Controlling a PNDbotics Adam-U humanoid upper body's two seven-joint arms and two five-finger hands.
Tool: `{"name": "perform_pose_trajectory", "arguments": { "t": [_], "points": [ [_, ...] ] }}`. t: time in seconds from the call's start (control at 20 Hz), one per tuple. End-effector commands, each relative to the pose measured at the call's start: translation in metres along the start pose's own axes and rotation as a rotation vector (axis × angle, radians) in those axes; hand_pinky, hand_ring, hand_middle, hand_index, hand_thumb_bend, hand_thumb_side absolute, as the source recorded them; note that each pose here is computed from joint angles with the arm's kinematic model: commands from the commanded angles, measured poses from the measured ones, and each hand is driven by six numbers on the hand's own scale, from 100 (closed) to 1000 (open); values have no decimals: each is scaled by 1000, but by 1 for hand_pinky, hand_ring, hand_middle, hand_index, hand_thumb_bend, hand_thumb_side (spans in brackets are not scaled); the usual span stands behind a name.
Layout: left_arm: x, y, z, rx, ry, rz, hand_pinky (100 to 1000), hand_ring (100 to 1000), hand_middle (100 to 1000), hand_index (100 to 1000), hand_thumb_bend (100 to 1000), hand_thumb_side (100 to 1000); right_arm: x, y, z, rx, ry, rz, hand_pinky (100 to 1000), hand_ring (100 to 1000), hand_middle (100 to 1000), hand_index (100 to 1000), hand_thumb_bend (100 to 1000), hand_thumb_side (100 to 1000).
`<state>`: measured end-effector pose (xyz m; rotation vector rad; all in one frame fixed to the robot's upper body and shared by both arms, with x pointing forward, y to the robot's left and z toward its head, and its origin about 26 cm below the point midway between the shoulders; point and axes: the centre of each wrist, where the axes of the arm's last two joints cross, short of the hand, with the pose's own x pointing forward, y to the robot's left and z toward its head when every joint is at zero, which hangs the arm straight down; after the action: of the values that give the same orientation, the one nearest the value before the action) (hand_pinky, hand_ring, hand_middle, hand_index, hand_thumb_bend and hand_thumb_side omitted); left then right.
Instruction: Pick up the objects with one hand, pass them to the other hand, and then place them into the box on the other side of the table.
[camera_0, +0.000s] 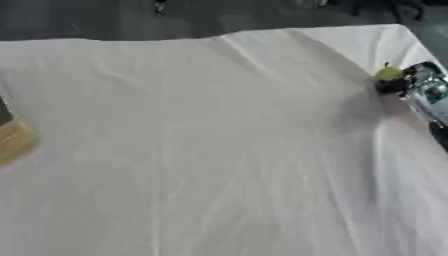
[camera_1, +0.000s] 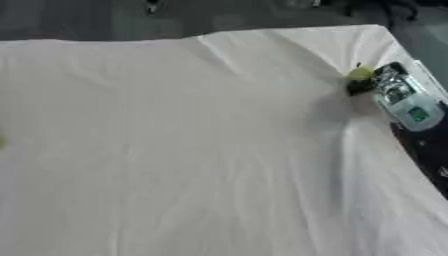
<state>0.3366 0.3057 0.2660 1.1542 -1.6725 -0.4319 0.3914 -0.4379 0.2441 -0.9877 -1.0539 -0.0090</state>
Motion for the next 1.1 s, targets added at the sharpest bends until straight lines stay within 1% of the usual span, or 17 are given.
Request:
{"name": "perform_pose_trajectory", "arguments": {
  "t": [0.05, 0.5, 0.6, 0.7, 0.8, 0.9, 1.05, 1.1],
  "points": [
    [1, 12, -2, 28, -18, -28, 615, 697, 663, 788, 100, 631, 10, -22, 5, -142, 57, 18, 866, 724, 572, 671, 100, 100],
    [0, 11, -2, 23, -15, -42, 616, 698, 665, 790, 100, 629, 4, -24, 3, -120, 95, -36, 863, 719, 573, 681, 100, 100],
    [-1, 11, -2, 23, -14, -45, 616, 698, 664, 790, 100, 629, 4, -24, 3, -119, 98, -53, 862, 718, 575, 686, 163, 100],
    [-1, 11, -2, 23, -14, -45, 616, 698, 664, 790, 100, 630, 3, -24, 3, -111, 102, -79, 860, 716, 573, 687, 178, 100],
    [0, 10, -2, 22, -15, -46, 616, 698, 665, 790, 100, 628, 1, -24, 1, -99, 111, -115, 856, 717, 579, 695, 226, 100],
    [0, 10, -2, 21, -16, -47, 617, 699, 665, 791, 100, 626, -1, -24, -1, -92, 120, -154, 857, 714, 574, 690, 164, 100],
    [-1, 10, -2, 21, -14, -49, 618, 699, 665, 791, 100, 625, -3, -23, -2, -98, 126, -199, 855, 716, 580, 697, 223, 100],
    [-1, 10, -2, 21, -14, -49, 618, 699, 665, 791, 100, 625, -3, -22, -2, -98, 128, -212, 855, 715, 580, 697, 221, 100]
  ]
}}
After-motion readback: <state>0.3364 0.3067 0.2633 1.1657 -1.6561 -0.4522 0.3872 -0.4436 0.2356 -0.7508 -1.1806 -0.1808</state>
